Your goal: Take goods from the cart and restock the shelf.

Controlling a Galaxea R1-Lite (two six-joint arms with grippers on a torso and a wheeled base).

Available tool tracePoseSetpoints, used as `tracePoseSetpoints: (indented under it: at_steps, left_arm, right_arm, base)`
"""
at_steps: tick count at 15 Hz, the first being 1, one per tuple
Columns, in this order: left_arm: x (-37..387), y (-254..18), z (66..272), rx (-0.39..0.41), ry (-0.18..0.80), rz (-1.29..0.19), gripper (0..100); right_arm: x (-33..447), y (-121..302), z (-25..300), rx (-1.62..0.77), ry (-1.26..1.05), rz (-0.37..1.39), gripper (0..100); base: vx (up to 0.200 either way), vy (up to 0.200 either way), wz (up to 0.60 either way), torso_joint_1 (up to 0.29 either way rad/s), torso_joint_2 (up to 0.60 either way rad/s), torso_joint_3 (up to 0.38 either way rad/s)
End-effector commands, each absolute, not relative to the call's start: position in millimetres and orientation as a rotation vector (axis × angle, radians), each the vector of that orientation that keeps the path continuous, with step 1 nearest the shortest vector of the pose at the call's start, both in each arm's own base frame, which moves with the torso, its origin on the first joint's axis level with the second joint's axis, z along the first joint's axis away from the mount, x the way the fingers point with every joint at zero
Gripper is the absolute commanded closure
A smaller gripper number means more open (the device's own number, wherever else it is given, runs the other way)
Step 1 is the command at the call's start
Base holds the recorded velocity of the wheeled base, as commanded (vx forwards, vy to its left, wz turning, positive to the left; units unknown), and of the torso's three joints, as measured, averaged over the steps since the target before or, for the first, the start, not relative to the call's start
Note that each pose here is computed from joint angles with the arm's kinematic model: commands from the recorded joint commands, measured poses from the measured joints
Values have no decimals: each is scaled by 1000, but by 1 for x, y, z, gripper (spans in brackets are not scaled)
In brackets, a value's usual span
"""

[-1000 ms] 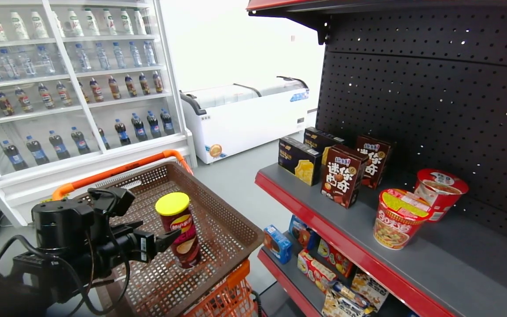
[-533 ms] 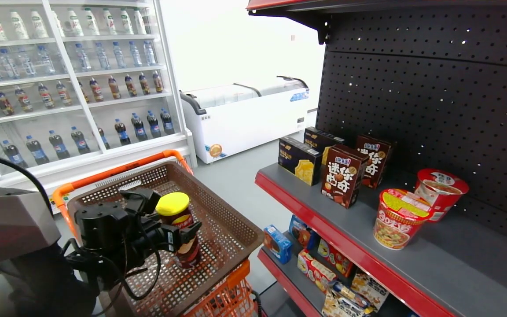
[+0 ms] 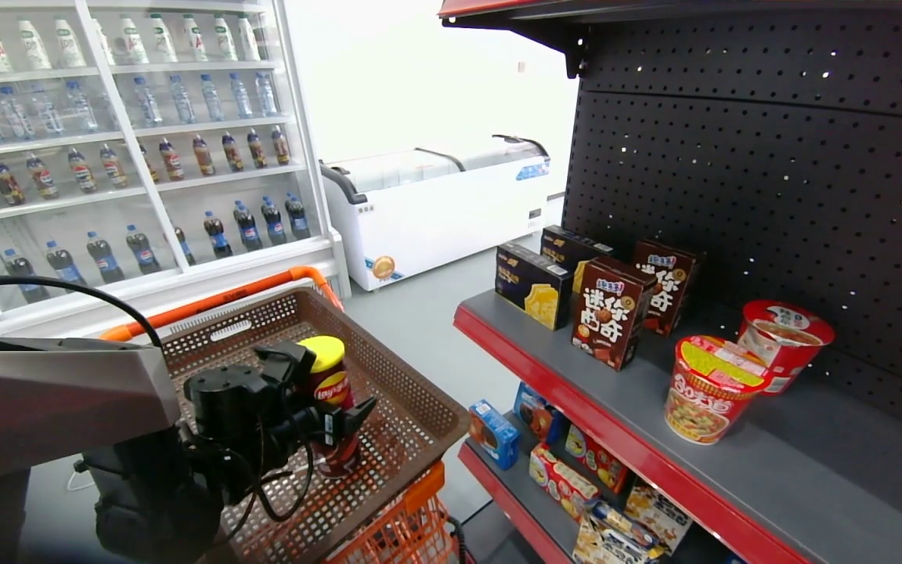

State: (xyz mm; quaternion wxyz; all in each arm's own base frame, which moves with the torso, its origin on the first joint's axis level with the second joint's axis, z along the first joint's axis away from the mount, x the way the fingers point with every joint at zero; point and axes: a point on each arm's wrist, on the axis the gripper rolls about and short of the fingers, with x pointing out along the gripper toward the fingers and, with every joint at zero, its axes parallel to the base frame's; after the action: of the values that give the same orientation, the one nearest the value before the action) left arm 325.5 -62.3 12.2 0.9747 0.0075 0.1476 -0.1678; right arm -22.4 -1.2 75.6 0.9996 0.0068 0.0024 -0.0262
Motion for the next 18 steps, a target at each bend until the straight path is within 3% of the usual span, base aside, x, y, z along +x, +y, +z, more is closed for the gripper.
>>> tracePoseSetpoints:
  at_steps: [1, 4, 5, 8, 10, 13, 17, 18]
  left_arm:
    - [329, -63, 5, 16, 304, -340, 0]
    - [332, -67, 3, 19, 303, -348, 0]
    - [332, -70, 3, 26, 311, -355, 100]
    - [325, -72, 3, 68, 324, -328, 100]
    - [322, -71, 20, 67, 283, -254, 100]
    - [308, -53, 67, 40, 235, -175, 100]
    - [271, -48, 141, -15, 301, -230, 100]
    - [271, -48, 141, -15, 301, -230, 100]
  right_arm:
    - [-22, -1, 75, 14, 7, -52, 0]
    - [-22, -1, 76, 14, 6, -52, 0]
    - [-22, -1, 76, 14, 6, -52, 0]
    - [-22, -1, 76, 14, 6, -52, 0]
    - [-22, -1, 76, 14, 6, -52, 0]
    - [-22, -1, 76, 14, 6, -52, 0]
    - [-22, -1, 76, 14, 6, -52, 0]
    - [-22, -1, 76, 14, 6, -52, 0]
  base:
    - [0, 0, 0, 0, 0, 0]
    - [0, 0, 0, 0, 0, 0]
    - [0, 0, 0, 0, 0, 0]
    - [0, 0, 0, 0, 0, 0]
    - [0, 0, 0, 0, 0, 0]
    - [0, 0, 0, 0, 0, 0]
    - [0, 0, 0, 0, 0, 0]
    - [0, 0, 0, 0, 0, 0]
